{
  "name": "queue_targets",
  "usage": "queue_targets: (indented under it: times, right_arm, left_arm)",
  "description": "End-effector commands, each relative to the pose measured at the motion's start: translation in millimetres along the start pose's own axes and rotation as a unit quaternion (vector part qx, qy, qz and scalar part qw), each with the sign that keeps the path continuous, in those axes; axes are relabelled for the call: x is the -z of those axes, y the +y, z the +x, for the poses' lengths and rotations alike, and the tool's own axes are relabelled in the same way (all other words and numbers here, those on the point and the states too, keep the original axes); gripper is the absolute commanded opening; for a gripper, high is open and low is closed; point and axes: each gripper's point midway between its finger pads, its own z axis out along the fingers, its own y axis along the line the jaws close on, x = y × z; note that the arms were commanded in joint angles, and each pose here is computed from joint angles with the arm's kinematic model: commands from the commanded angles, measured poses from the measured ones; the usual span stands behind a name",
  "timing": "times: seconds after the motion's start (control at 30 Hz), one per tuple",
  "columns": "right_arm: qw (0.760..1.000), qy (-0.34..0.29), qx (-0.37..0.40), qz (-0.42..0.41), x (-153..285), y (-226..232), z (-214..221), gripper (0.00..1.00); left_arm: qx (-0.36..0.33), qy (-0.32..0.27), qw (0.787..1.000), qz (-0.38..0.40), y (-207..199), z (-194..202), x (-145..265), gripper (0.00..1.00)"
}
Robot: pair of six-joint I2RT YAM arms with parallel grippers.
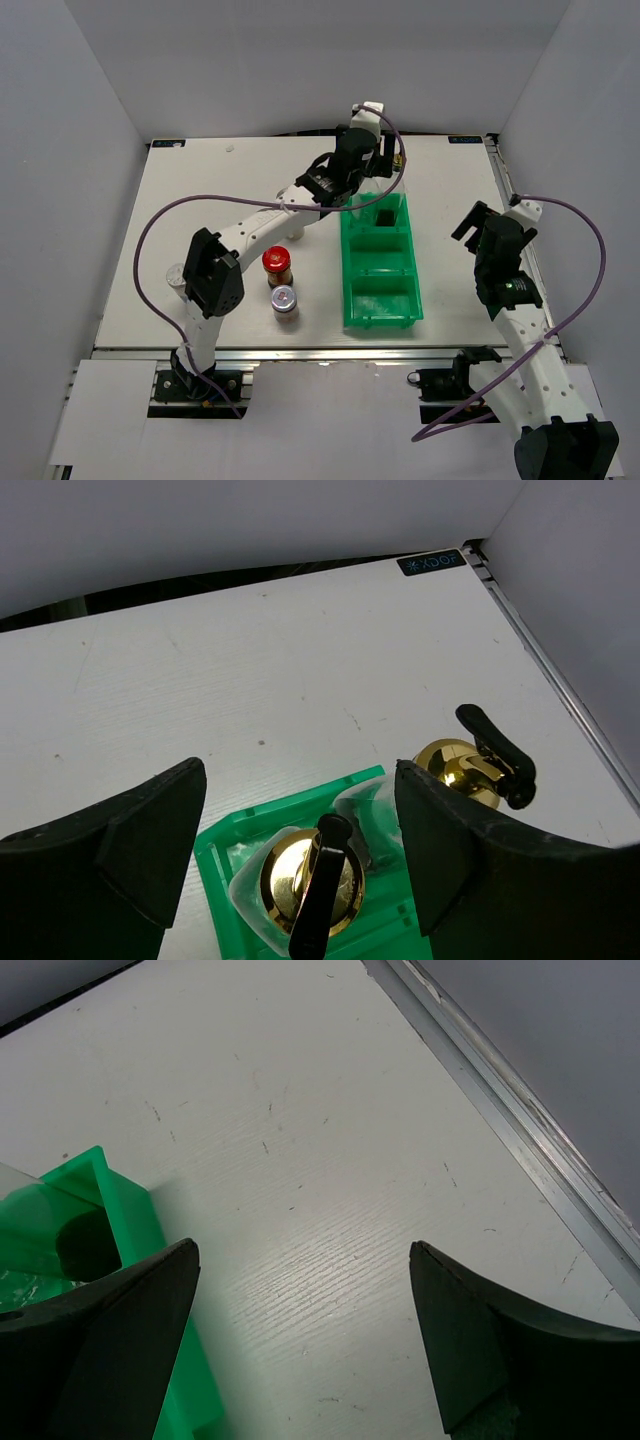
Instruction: Organize the condiment bottles
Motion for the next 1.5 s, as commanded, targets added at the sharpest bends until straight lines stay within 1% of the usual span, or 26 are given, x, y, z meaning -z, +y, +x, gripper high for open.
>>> queue_targets:
  times: [0.0,0.23,0.37,0.47,0.53,0.6,0.63,0.67,0.7,0.73,0.77,0.8,0.83,0.9,0.93,0.97,1.03,1.07,1.1,1.13,1.2,1.23,1.27,1.33,1.37,1.47]
  right_arm:
    - [0.999,-0.024,0.002,-0.025,-1,9,-12,0.89]
    - [0.995,-0.023,0.024,-0.094,3,32,-13,0.89]
    - [0.984,-0.024,0.045,-0.173,12,57,-14,0.89]
    - [0.965,-0.015,0.067,-0.255,25,83,-10,0.89]
    - [0.945,0.012,0.084,-0.315,35,102,2,0.89]
    - [0.917,0.031,0.106,-0.384,51,126,12,0.89]
    - [0.905,0.033,0.126,-0.405,57,134,17,0.89]
    - [0.893,0.035,0.141,-0.425,63,143,20,0.89]
    - [0.874,0.037,0.164,-0.457,80,160,29,0.89]
    - [0.862,0.034,0.195,-0.467,87,167,37,0.89]
    - [0.855,0.035,0.207,-0.473,94,175,42,0.89]
    - [0.836,0.036,0.242,-0.491,107,191,55,0.89]
    - [0.823,0.04,0.261,-0.503,114,199,62,0.89]
    - [0.801,0.06,0.28,-0.525,128,221,76,0.89]
    - [0.796,0.071,0.287,-0.529,130,226,86,0.89]
    - [0.787,0.066,0.295,-0.537,138,244,85,0.9]
    - [0.78,0.063,0.304,-0.543,144,262,89,0.89]
    - [0.771,0.073,0.317,-0.548,148,274,103,0.89]
    - [0.767,0.067,0.313,-0.556,152,286,102,0.89]
    - [0.772,0.054,0.303,-0.556,155,302,90,0.89]
    - [0.783,0.065,0.296,-0.543,147,324,99,0.89]
    - [0.789,0.054,0.285,-0.541,145,339,85,0.89]
    - [0.803,0.07,0.286,-0.519,131,349,98,0.89]
    - [0.819,0.063,0.266,-0.505,125,373,81,0.89]
    - [0.827,0.078,0.279,-0.482,109,380,97,0.89]
    - [0.838,0.092,0.28,-0.459,94,404,103,0.89]
  left_arm:
    - [0.015,-0.059,0.998,0.012,-2,-73,38,0.86]
    - [0.026,-0.085,0.996,0.015,1,-106,60,0.88]
    - [0.023,-0.098,0.994,-0.039,21,-120,68,0.9]
    - [0.015,-0.108,0.989,-0.1,46,-131,75,0.93]
    - [0.018,-0.107,0.986,-0.124,61,-134,78,0.98]
    - [0.034,-0.107,0.983,-0.148,90,-139,82,0.98]
    - [0.048,-0.096,0.982,-0.154,102,-128,77,0.98]
    - [0.066,-0.101,0.978,-0.173,134,-136,84,0.98]
    - [0.092,-0.096,0.978,-0.161,143,-131,83,0.98]
    - [0.098,-0.073,0.974,-0.192,181,-103,77,0.98]
    - [0.11,-0.071,0.97,-0.207,199,-92,82,0.98]
    - [0.129,-0.088,0.963,-0.221,216,-97,102,0.98]
    - [0.144,-0.07,0.952,-0.259,250,-59,105,0.98]
    - [0.169,-0.08,0.942,-0.28,277,-48,132,0.98]
    - [0.191,-0.083,0.929,-0.305,300,-37,142,0.98]
    - [0.195,-0.068,0.924,-0.323,312,-11,155,0.98]
    - [0.217,-0.062,0.907,-0.356,336,13,172,0.98]
    - [0.218,-0.044,0.902,-0.37,344,37,179,0.98]
    - [0.226,-0.043,0.898,-0.376,348,44,185,0.98]
    - [0.23,-0.054,0.894,-0.38,352,42,194,0.98]
    - [0.227,-0.047,0.891,-0.392,357,53,202,0.98]
    - [0.226,-0.048,0.89,-0.394,358,53,207,0.98]
    - [0.224,-0.046,0.889,-0.397,359,54,210,0.98]
    - [0.22,-0.039,0.889,-0.401,359,59,214,0.98]
    - [0.219,-0.042,0.888,-0.402,359,58,216,0.98]
    - [0.214,-0.046,0.887,-0.407,361,59,225,0.98]
